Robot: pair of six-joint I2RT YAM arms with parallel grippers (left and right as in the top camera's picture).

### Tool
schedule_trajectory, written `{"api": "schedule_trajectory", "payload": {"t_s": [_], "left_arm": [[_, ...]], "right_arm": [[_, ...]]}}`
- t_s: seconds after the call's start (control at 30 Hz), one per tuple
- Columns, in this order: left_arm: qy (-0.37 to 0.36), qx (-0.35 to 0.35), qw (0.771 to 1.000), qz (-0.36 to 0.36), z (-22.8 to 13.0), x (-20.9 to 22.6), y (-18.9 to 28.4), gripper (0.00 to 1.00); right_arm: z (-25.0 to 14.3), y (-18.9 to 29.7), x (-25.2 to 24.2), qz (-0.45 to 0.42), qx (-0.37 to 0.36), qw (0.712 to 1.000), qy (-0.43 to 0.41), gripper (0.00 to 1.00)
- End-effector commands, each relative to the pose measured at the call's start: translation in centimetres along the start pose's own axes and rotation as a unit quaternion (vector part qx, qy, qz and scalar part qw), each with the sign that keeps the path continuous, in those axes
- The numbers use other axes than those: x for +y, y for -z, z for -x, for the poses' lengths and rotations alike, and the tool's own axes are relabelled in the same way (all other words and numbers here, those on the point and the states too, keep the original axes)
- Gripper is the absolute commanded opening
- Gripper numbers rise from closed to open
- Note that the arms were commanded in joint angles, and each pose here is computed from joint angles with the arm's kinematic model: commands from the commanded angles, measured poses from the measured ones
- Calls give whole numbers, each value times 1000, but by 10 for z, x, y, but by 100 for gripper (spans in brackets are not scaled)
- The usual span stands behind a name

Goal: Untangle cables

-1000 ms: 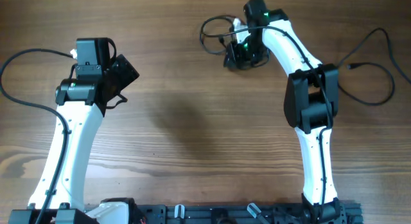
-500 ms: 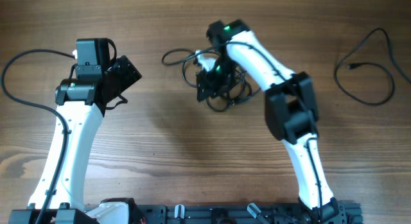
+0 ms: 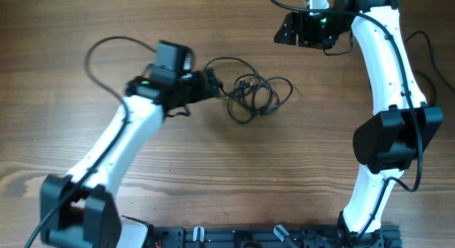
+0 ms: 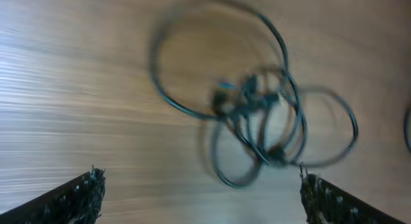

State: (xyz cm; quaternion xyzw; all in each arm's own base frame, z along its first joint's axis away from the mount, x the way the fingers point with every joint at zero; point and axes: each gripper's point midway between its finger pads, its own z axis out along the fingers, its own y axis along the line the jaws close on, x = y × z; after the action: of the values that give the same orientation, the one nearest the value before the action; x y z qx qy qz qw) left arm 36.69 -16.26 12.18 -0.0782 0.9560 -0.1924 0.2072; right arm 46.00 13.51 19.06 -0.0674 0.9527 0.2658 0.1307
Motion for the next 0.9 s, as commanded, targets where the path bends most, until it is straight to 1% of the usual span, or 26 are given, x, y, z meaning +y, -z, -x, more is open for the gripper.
{"api": "schedule_trajectory", "payload": {"t_s": [0.0,0.03,0.07,0.1,0.13,0.17,0.23,0.33,0.37,0.4,0.43,0.53,0.57,0.67,0.73,0.87], "left_arm": [[-44,22,999,-21,-18,-29,-30,98],[-50,23,998,-24,-20,-32,-37,92],[-61,23,997,-27,-22,-36,-43,77],[-71,25,997,-30,-24,-39,-49,68],[-74,25,996,-33,-25,-42,-57,48],[-73,24,996,-34,-25,-43,-61,32],[-59,20,997,-40,-25,-47,-71,31],[-10,10,999,-44,-20,-50,-84,29],[23,4,999,-28,-18,-44,-88,24],[49,-1,999,-13,-17,-38,-90,22],[84,-9,996,11,-16,-28,-94,22],[140,-14,989,49,-20,-11,-96,20],[149,-16,987,58,-20,-8,-95,20],[171,-30,982,80,-18,2,-98,28],[184,-34,978,89,-19,7,-102,31],[184,-44,979,80,-14,6,-113,31]], "right_arm": [[-2,-6,0,-3,8,1000,-5,83],[-2,-6,0,-3,8,1000,-6,83],[-2,-6,0,-3,8,1000,-6,83],[-3,-6,0,-3,9,1000,-6,83],[-3,-6,-1,-4,9,1000,-7,83],[-3,-6,-1,-5,10,1000,-8,83],[-4,-6,-1,-5,12,1000,-9,83],[-6,-6,-1,-6,15,1000,-11,83],[-6,-6,-2,-9,16,1000,-12,83],[-7,-6,-4,-15,18,1000,-13,83],[-9,-6,-5,-17,21,1000,-15,83],[-11,-6,-9,-29,25,999,-17,84],[-12,-6,-9,-30,26,999,-17,84],[-12,-6,-9,-30,27,999,-18,84],[-13,-6,-9,-30,28,999,-18,84],[-13,-6,-9,-30,28,999,-19,84]]}}
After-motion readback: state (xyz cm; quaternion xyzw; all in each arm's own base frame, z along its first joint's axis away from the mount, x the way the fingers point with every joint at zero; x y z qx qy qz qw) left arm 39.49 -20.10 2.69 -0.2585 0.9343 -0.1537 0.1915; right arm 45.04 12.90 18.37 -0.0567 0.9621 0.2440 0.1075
